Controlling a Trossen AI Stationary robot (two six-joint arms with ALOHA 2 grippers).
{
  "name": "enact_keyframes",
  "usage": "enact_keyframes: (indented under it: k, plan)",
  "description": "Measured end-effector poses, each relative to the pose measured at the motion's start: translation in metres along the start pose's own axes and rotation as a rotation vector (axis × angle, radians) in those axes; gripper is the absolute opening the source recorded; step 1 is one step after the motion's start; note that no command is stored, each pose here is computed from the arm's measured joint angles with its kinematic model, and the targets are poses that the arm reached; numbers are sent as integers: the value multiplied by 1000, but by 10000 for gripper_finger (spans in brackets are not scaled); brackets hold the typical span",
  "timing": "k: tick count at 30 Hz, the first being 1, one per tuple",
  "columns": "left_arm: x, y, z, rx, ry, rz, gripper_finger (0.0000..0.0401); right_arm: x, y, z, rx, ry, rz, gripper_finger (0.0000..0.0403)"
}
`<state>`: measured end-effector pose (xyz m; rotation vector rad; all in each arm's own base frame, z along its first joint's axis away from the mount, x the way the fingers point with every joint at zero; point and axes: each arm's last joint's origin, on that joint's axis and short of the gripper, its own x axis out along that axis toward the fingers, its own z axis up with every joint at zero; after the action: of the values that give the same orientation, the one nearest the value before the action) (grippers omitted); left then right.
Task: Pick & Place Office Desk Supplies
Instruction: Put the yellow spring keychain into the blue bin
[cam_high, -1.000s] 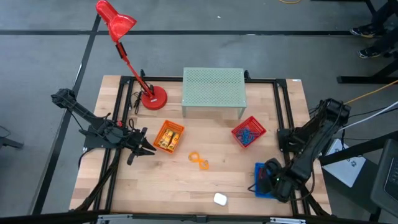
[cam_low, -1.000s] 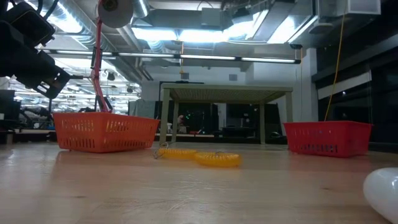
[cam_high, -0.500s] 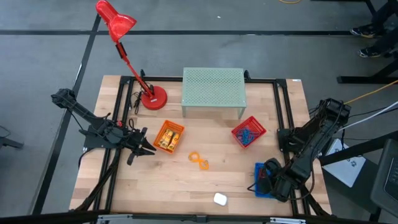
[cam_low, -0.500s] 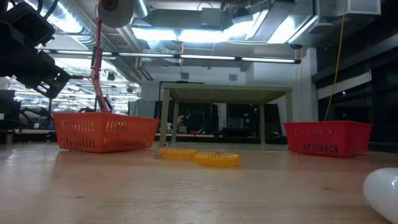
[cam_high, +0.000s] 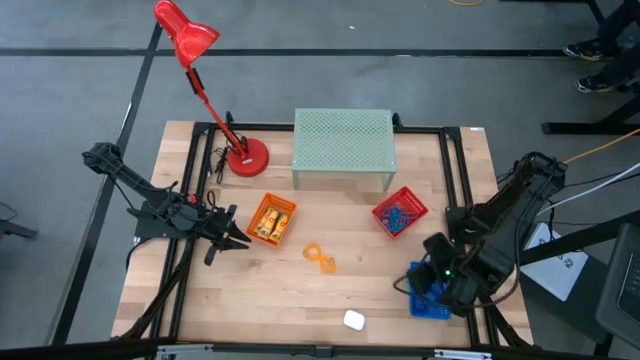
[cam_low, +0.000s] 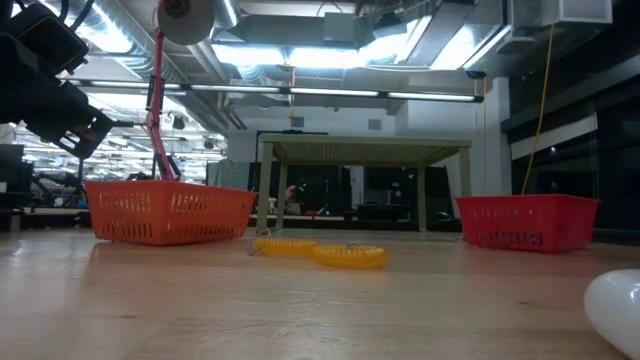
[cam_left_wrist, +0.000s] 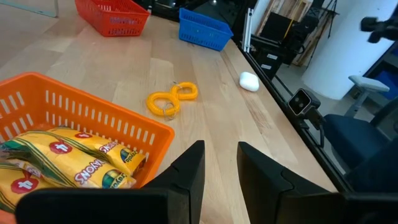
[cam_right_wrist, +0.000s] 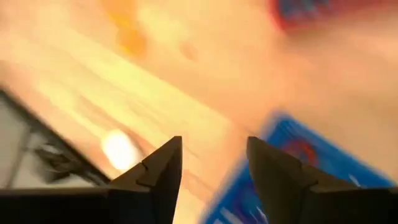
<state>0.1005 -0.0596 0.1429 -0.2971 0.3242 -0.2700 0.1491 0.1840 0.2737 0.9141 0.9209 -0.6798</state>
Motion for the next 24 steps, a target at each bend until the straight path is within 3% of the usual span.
enact_keyframes:
  k: [10,16,24]
  plan:
    - [0,0,0,0,0,0,90,-25,75,83,-411,-153,308,181]
    - [0,0,0,0,0,-1,90,-2,97,131,-694,-76,269,181]
    - [0,0,0,0,0,0,90,82,131,163,-978,112,164,180]
